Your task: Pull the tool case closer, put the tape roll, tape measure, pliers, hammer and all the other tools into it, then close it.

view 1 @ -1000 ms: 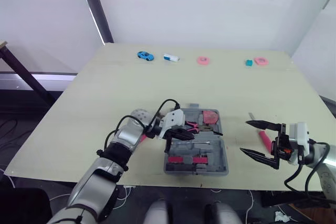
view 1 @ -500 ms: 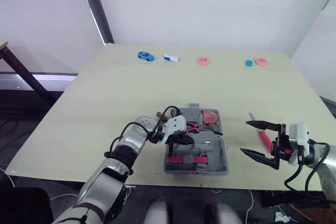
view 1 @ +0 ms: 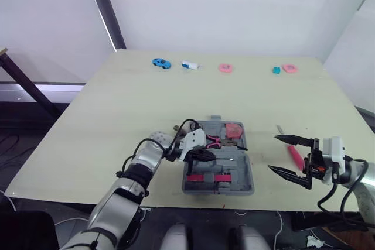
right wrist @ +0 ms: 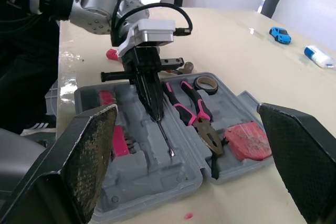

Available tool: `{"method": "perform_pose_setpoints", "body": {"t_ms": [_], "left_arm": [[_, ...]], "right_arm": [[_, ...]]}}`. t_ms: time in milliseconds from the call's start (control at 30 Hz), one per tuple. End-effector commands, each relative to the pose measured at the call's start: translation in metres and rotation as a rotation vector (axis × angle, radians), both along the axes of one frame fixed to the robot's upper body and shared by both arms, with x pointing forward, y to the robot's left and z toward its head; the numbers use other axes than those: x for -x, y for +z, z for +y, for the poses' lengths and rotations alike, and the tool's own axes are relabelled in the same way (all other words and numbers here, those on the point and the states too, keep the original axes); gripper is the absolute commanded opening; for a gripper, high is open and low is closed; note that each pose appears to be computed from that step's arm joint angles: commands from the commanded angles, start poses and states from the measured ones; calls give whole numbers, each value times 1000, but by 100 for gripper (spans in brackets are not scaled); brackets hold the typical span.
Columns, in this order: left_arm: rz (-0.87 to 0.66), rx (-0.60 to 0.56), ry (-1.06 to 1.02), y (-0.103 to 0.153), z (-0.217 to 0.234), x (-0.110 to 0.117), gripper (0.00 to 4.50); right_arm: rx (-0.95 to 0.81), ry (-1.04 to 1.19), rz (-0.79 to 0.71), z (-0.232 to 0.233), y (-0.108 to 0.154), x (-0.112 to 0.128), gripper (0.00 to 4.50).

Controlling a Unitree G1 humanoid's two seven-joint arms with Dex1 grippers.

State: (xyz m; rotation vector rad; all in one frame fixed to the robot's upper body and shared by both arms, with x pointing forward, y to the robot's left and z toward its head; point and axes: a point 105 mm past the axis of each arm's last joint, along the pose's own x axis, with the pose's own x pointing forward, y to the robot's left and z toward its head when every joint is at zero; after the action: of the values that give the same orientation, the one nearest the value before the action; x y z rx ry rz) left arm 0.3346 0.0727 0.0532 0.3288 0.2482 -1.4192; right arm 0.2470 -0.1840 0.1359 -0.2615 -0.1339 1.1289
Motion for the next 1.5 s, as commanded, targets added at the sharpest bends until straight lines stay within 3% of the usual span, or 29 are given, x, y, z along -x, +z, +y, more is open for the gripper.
{"method": "perform_pose_setpoints", "body": {"t_ms": [33,133,300,433,567,667,867,1067,1233,1500], "left_arm": [[-95,199,90,53,7,-14,2],[-124,270,137,75,25,-13,2],[-127,318,283,90,61,-9,2],[-153,319,494,90,110,-3,121],[-137,290,670,79,155,18,325],[-123,271,781,68,180,39,447],[-98,241,1006,51,223,76,447],[-58,213,1086,36,236,100,447],[-32,217,1076,28,230,97,447],[-25,179,968,23,201,69,447]], "right_arm": [[-42,-59,-33,-11,11,-1,450],[-75,-103,-19,-19,11,-1,450],[-114,-178,10,-32,6,2,450],[-124,-270,38,-49,-2,6,450],[-124,-397,78,-74,-16,13,450],[-113,-512,108,-96,-30,21,450],[-98,-648,148,-124,-45,48,450],[-88,-770,174,-143,-54,72,450],[-67,-794,181,-146,-59,78,450],[-75,-639,154,-117,-39,57,450]]}}
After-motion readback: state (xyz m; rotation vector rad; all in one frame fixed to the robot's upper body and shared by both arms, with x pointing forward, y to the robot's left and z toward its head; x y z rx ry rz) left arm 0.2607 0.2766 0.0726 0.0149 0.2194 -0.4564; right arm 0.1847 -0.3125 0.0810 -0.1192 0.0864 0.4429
